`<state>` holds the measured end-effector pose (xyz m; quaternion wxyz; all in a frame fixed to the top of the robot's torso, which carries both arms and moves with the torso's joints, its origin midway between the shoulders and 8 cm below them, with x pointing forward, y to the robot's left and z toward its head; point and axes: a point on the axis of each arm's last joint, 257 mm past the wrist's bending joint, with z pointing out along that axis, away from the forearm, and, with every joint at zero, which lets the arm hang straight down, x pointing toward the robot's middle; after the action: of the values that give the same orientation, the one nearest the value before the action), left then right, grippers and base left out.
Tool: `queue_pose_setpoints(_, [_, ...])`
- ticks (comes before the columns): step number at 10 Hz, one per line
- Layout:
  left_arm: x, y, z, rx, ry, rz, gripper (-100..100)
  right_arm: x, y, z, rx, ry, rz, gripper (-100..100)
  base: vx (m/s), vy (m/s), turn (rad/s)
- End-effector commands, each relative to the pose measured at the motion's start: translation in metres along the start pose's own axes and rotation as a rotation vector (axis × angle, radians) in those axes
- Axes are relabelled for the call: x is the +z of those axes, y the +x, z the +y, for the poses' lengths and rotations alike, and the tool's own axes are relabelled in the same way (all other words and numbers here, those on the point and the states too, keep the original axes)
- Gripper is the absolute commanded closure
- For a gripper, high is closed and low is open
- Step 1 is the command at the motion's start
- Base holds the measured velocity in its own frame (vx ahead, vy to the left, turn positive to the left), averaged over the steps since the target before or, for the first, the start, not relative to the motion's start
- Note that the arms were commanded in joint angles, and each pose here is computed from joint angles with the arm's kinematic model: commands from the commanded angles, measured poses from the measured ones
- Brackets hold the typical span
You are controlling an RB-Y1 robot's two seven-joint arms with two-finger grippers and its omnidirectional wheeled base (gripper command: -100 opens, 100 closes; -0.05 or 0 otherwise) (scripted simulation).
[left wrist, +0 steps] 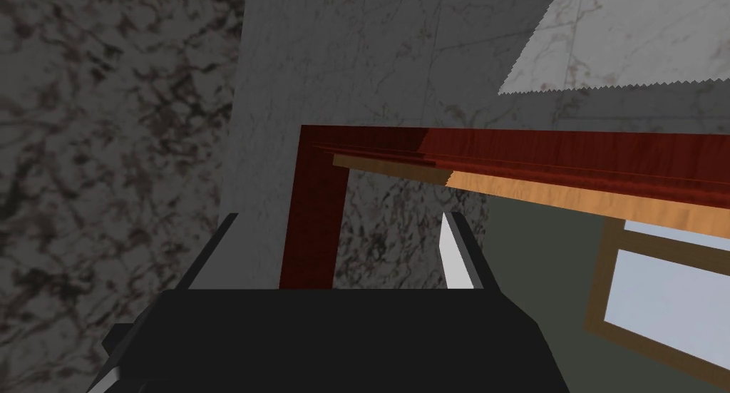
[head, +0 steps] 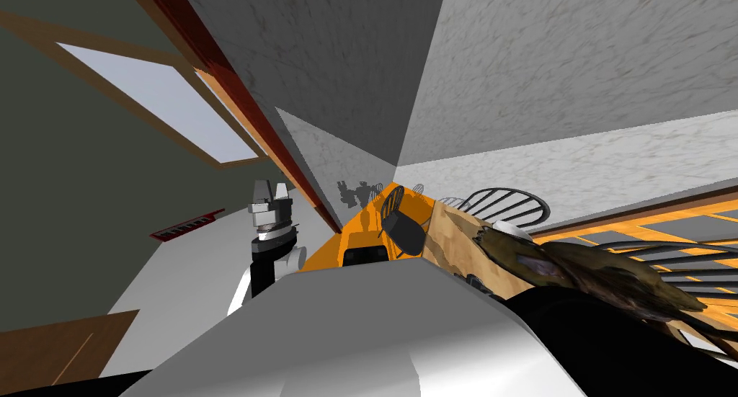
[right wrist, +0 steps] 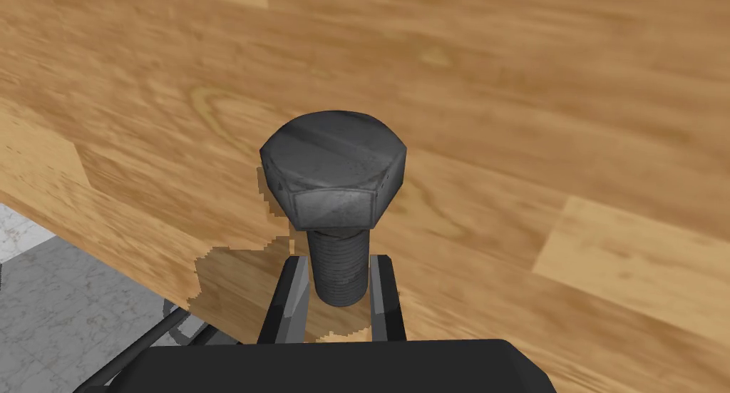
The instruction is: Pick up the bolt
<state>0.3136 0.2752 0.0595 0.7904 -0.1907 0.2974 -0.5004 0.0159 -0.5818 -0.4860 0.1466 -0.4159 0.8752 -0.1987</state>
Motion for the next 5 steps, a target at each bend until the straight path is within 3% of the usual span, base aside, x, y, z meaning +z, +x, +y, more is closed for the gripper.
queue_pose_setpoints(1, [0.0,0.0,0.0,0.0,0.0,0.0,0,0.0,0.0,0.0,0.0,0.0,0.0,100,0.0,0.0,0.0])
queue_pose_setpoints(2, [0.0,0.0,0.0,0.0,0.0,0.0,0,0.0,0.0,0.0001,0.0,0.0,0.0,100,0.0,0.0,0.0])
queue_pose_setpoints(3, [0.0,0.0,0.0,0.0,0.0,0.0,0,0.0,0.0,0.0001,0.0,0.0,0.0,0,0.0,0.0,0.0])
queue_pose_setpoints(4, [0.0,0.0,0.0,0.0,0.0,0.0,0,-0.0086,0.0007,-0.0095,-0.015,0.002,-0.011,100,-0.002,0.047,-0.147])
queue_pose_setpoints(5, [0.0,0.0,0.0,0.0,0.0,0.0,0,-0.0042,0.0006,-0.0063,-0.009,0.003,-0.005,100,-0.004,0.031,-0.051])
